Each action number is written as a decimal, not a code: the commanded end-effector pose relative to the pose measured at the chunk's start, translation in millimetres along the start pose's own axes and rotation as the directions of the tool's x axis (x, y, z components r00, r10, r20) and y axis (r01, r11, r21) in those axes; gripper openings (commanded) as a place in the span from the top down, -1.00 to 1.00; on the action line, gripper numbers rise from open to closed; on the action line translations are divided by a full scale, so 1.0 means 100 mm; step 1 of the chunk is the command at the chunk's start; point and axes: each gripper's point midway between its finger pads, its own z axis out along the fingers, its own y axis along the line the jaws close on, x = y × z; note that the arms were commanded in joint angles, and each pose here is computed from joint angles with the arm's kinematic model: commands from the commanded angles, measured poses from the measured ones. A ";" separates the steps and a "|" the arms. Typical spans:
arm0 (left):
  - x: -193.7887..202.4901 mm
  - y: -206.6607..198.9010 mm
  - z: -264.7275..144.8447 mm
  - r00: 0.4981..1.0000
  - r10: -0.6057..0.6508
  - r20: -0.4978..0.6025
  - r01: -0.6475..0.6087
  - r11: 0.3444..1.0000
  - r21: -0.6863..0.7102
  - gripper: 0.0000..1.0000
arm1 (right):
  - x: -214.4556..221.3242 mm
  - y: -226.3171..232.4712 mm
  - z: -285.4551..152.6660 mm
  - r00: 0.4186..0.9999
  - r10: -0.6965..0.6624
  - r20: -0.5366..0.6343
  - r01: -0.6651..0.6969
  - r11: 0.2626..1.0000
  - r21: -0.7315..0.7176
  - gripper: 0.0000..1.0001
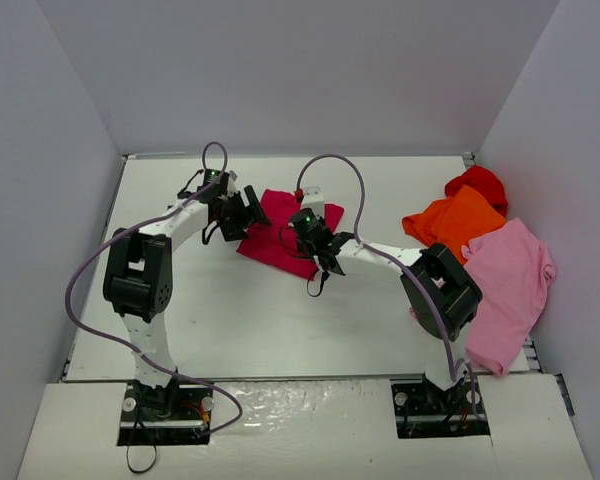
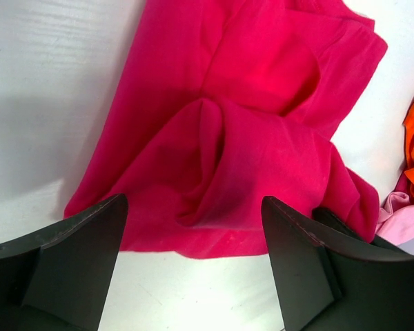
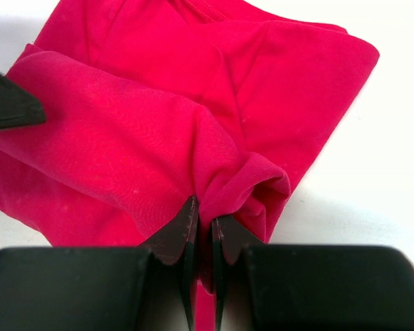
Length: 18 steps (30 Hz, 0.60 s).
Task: Fold and stack the t-shirts
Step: Fold the long partially folded tshirt into a neat square
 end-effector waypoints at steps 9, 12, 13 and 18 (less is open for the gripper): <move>-0.31 -0.45 -0.07 0.997 0.037 0.072 -0.049 0.985 0.166 0.04 | -0.16 0.05 0.02 0.998 0.037 0.041 -0.036 0.999 -0.023 1.00; -0.30 -0.49 -0.15 0.996 0.037 0.077 -0.051 0.983 0.177 0.10 | -0.13 0.05 0.04 0.999 0.035 0.032 -0.034 0.999 -0.024 1.00; -0.30 -0.51 -0.18 0.996 0.039 0.082 -0.054 0.982 0.181 0.12 | -0.12 0.05 0.05 0.999 0.035 0.029 -0.034 0.999 -0.025 1.00; -0.29 -0.52 -0.29 0.994 0.047 0.101 -0.064 0.982 0.175 0.16 | -0.08 0.05 0.07 0.999 0.038 0.019 -0.037 0.999 -0.031 1.00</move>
